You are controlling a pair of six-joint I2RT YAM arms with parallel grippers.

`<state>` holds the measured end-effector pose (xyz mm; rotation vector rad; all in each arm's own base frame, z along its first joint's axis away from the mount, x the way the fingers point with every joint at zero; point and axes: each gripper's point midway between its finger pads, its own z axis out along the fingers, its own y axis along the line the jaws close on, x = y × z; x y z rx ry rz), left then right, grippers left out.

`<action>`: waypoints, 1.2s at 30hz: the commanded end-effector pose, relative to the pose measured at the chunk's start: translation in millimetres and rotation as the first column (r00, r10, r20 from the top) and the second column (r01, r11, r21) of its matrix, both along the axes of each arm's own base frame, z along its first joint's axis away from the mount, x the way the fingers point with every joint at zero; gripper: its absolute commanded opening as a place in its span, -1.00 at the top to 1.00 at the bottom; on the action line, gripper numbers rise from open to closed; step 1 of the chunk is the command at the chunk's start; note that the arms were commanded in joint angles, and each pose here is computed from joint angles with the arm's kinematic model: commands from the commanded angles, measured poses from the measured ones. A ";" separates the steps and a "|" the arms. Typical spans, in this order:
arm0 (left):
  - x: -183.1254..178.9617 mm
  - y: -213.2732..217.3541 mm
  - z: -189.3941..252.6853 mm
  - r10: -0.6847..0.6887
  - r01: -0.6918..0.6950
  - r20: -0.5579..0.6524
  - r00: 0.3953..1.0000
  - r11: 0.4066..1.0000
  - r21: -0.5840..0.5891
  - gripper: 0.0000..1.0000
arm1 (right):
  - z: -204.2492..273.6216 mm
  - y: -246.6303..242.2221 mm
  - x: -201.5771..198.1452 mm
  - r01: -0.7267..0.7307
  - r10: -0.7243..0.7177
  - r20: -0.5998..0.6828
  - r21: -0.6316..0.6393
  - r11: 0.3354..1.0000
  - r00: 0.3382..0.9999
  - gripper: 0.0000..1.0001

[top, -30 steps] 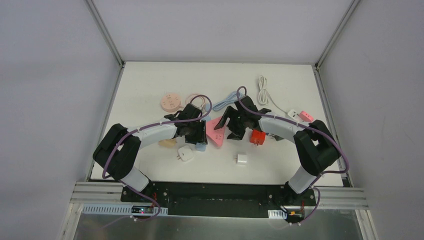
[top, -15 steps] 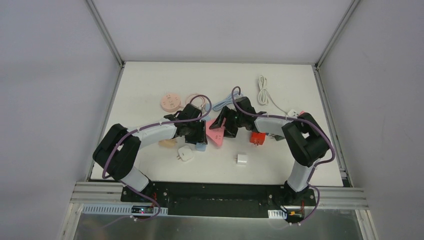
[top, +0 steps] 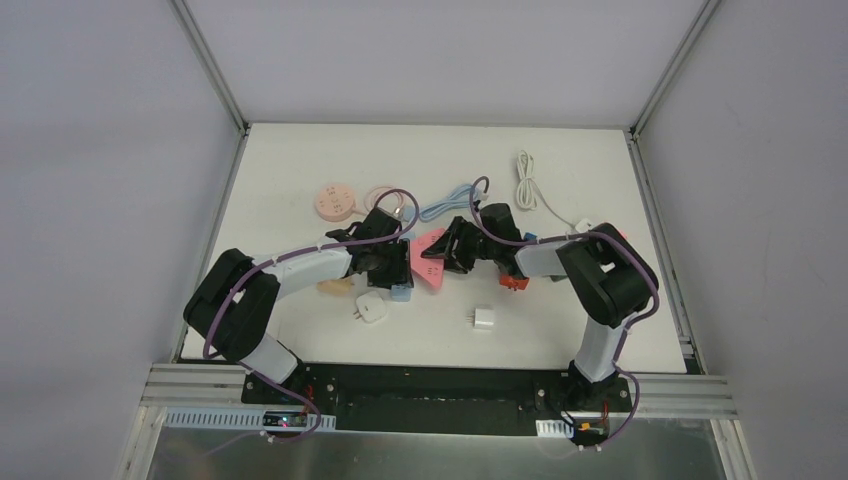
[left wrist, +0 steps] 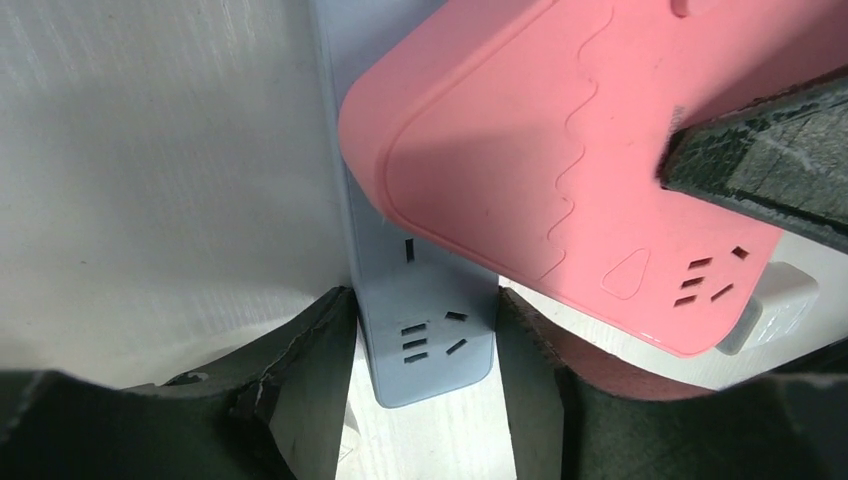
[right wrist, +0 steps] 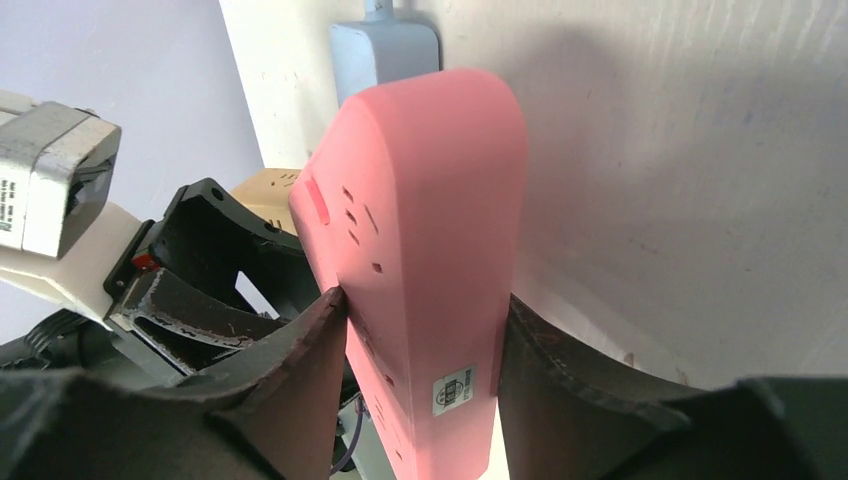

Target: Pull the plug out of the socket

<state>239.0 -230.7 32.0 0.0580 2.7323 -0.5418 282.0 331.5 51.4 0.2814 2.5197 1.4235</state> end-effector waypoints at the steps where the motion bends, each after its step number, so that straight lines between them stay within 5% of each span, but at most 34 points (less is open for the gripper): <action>1: -12.5 14.4 1.7 -0.003 0.004 -0.024 1.000 0.999 0.049 -0.11 | -13.7 5.6 -9.7 -0.027 0.027 -0.001 0.012 1.000 1.000 0.12; 3: -9.1 14.6 9.4 0.006 -0.006 -0.004 1.000 0.999 0.044 -0.18 | -15.4 3.5 -10.4 -0.022 0.022 -0.007 0.021 1.000 1.000 0.68; 4: -7.3 14.8 13.5 0.014 -0.014 0.005 1.000 0.999 0.039 -0.21 | -16.5 2.2 -10.8 -0.019 0.019 -0.008 0.024 1.000 1.000 0.73; 15: 18.9 22.1 76.9 0.137 -0.124 0.163 0.977 0.989 -0.086 -0.29 | -21.6 -2.6 -15.6 -0.012 0.014 -0.027 0.048 0.999 1.000 0.92; 36: -6.8 48.6 -10.0 0.206 -0.195 -0.106 0.973 0.975 0.106 0.23 | 50.4 13.4 -19.1 -0.063 0.058 0.029 0.287 0.956 0.998 1.00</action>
